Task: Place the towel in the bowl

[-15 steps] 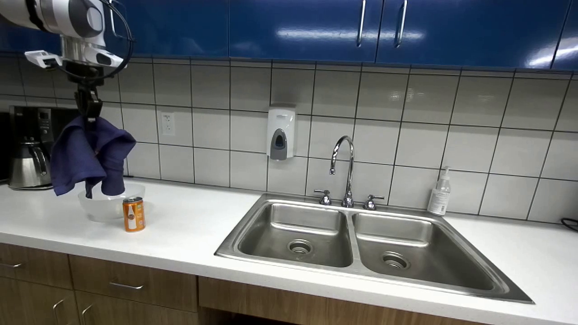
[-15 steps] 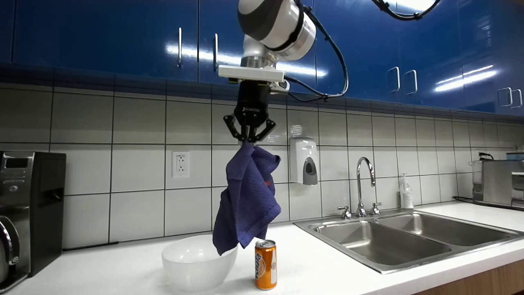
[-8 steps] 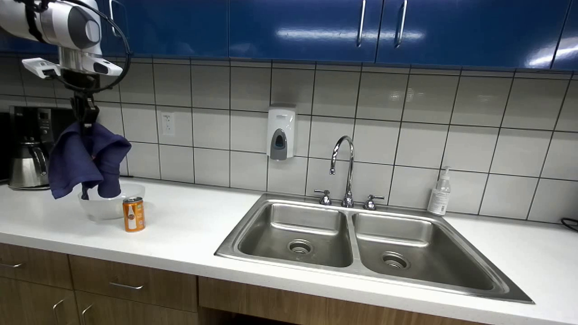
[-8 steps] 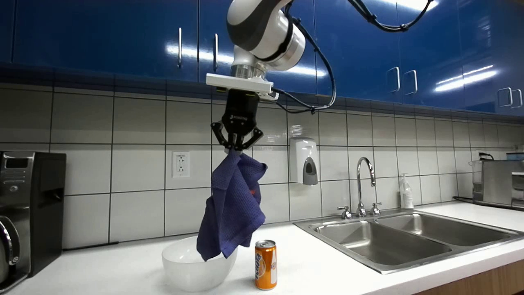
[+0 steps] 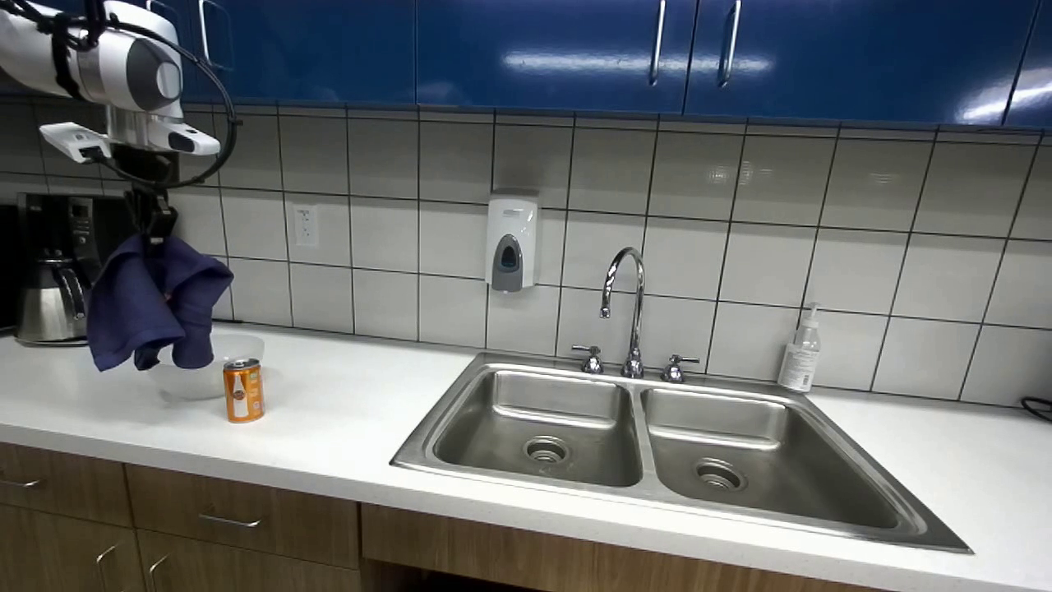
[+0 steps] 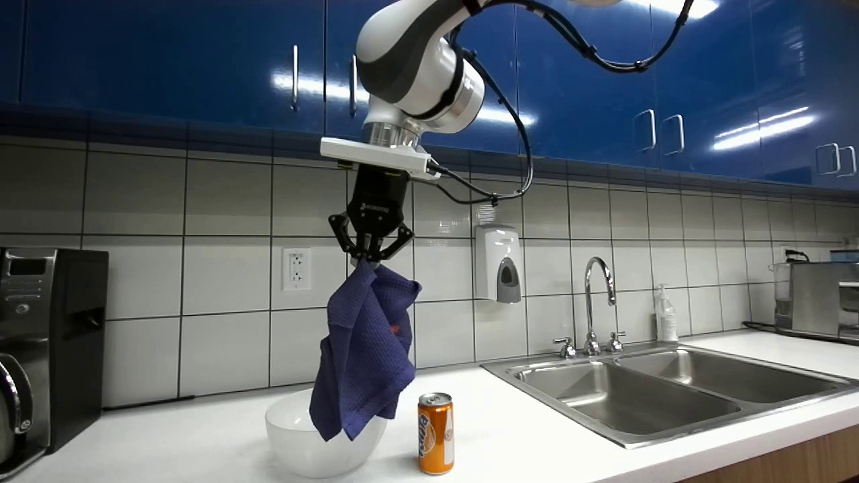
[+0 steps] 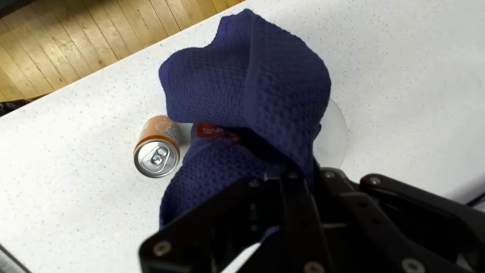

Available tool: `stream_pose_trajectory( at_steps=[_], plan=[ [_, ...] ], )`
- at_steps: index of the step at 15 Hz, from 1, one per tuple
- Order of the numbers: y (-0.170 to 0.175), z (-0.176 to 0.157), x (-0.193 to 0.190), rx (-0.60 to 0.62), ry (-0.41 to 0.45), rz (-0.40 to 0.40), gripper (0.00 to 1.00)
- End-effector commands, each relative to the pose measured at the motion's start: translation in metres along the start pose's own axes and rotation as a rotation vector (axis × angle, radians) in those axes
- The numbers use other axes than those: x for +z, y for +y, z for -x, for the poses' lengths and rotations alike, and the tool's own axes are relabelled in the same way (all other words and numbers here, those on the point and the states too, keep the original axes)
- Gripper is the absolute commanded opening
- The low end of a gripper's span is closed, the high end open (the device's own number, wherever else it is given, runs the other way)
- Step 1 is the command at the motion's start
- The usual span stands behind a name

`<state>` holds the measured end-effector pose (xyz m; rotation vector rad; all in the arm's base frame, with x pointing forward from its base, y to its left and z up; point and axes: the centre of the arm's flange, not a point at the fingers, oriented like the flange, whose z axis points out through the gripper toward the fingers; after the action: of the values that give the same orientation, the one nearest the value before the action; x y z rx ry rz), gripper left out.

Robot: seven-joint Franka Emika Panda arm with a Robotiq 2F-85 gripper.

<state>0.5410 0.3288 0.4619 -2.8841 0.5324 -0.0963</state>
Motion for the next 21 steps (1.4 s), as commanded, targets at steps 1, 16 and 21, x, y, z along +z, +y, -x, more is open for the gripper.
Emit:
stream_pose_trajectory(
  at_steps=[1,16,21],
  plan=[
    [-0.016,-0.010,0.003,-0.023,0.025,-0.016,0.01],
    [-0.050,-0.035,0.035,-0.023,0.048,-0.040,0.01],
    [-0.053,-0.039,0.050,0.000,0.056,-0.082,0.01]
  ],
)
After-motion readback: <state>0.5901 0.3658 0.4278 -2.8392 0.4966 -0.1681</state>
